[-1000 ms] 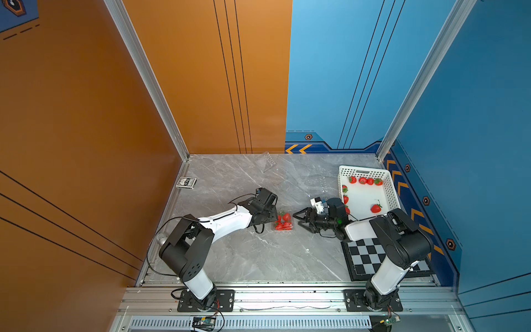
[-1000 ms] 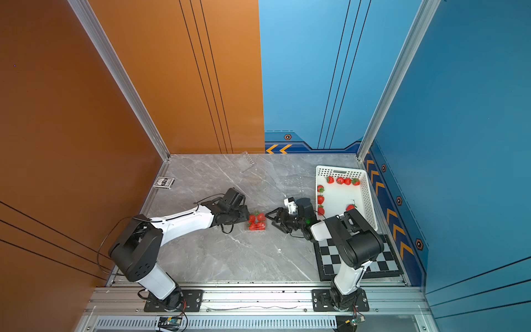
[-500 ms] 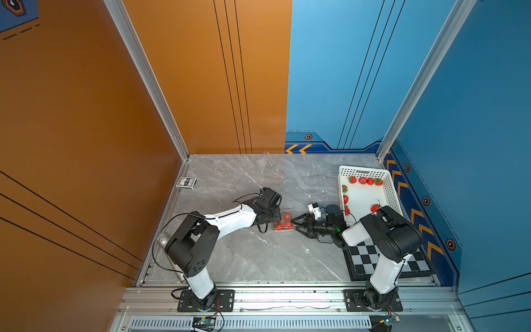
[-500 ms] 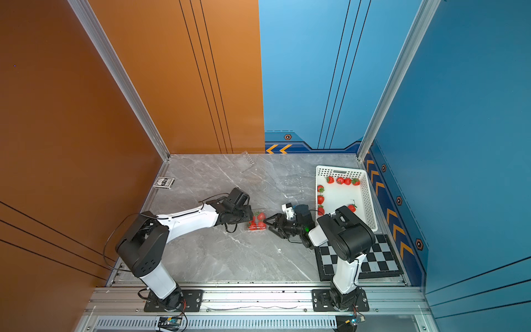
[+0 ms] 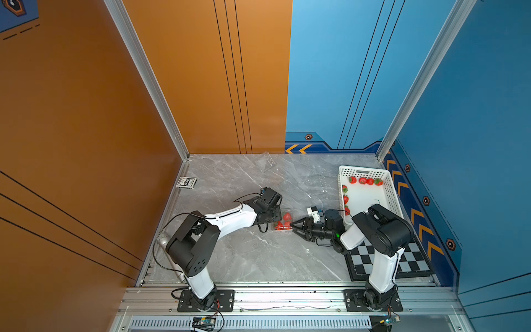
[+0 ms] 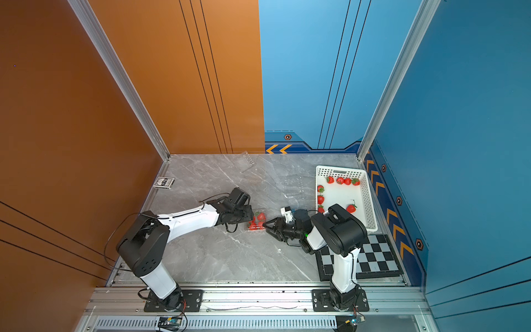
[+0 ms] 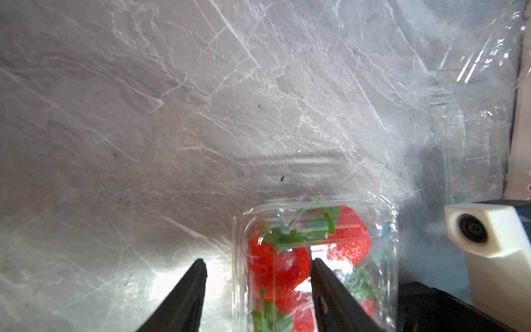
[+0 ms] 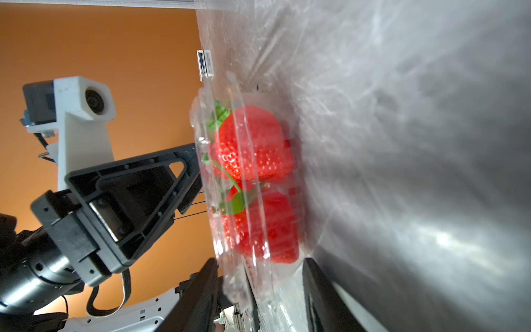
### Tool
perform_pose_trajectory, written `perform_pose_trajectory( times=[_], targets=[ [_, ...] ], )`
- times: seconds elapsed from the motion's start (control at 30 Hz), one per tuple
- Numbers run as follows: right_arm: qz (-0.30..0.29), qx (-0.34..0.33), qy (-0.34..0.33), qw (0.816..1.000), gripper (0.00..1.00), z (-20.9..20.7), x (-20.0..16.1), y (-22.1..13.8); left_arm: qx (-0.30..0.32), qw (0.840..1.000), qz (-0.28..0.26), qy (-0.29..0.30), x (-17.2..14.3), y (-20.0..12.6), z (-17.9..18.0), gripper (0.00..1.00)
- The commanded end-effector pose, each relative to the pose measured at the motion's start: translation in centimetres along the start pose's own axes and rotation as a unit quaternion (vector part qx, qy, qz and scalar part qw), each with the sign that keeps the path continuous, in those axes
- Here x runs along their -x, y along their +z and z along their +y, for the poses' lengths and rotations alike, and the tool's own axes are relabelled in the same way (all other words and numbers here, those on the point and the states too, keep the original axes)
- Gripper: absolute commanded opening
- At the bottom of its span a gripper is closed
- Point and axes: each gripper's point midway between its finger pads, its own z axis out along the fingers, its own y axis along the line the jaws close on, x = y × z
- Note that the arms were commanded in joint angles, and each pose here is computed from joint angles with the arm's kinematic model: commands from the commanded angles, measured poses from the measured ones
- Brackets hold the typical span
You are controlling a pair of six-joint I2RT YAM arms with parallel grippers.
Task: Pack strawberries into containers
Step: Close the packing box at the center of the board.
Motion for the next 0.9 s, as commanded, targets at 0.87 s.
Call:
perform_pose_trajectory(
  times=[0.87],
  targets=[
    [-0.011,-0.004,0.003,1.000,0.36,-0.58,0.27,0.02,0.014,1.000,0.010,0.008,-0.70,0.28,0.18,0.60]
  ],
)
